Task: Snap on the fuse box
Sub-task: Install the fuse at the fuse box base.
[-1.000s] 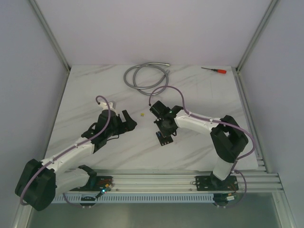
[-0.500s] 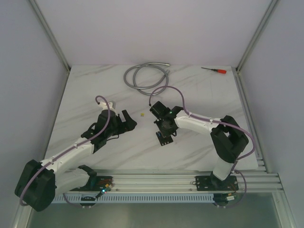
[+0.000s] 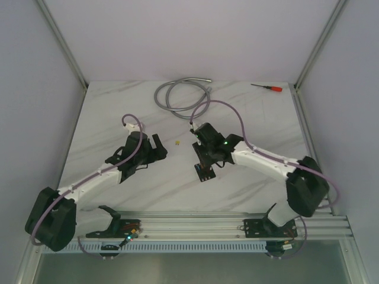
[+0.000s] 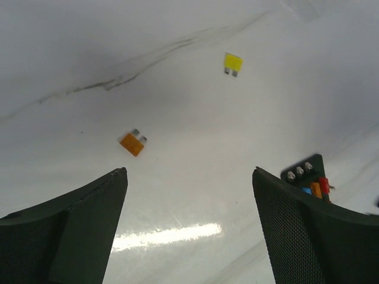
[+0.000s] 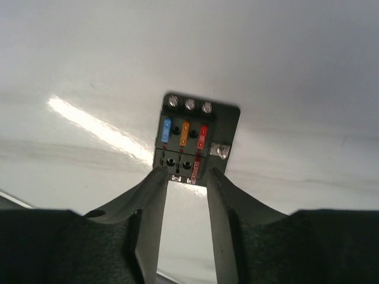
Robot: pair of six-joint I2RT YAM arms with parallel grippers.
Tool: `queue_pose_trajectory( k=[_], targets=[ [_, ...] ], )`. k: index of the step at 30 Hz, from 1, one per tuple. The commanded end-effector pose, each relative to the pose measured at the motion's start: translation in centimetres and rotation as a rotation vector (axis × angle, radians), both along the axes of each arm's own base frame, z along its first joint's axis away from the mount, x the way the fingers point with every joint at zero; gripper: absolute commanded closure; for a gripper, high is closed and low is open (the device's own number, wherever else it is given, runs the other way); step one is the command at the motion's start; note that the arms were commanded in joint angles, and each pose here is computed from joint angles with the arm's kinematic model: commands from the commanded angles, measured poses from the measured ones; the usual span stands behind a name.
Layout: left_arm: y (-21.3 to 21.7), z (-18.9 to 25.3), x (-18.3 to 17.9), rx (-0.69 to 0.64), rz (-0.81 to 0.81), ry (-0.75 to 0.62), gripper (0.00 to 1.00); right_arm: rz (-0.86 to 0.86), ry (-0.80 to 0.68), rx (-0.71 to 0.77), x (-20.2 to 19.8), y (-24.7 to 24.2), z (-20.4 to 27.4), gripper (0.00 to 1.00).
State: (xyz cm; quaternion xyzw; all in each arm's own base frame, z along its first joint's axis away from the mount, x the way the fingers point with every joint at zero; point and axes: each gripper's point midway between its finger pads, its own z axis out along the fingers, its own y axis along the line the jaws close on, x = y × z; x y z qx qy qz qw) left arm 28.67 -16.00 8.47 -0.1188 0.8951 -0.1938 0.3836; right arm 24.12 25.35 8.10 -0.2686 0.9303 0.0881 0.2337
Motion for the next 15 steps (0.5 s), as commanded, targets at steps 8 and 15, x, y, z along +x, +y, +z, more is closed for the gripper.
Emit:
queue_pose_trajectory(
  k=[8,15],
  targets=[
    [1.6,-0.4,2.8,0.071,0.017,0.026,0.06,0.096,-0.330,0.180,5.6,4.4,5.7,0.41],
    [3.7,-0.9,2.1,0.026,0.078,0.042,0.03,0.076,-0.373,0.180,10.7,8.7,3.4,0.37]
  ],
)
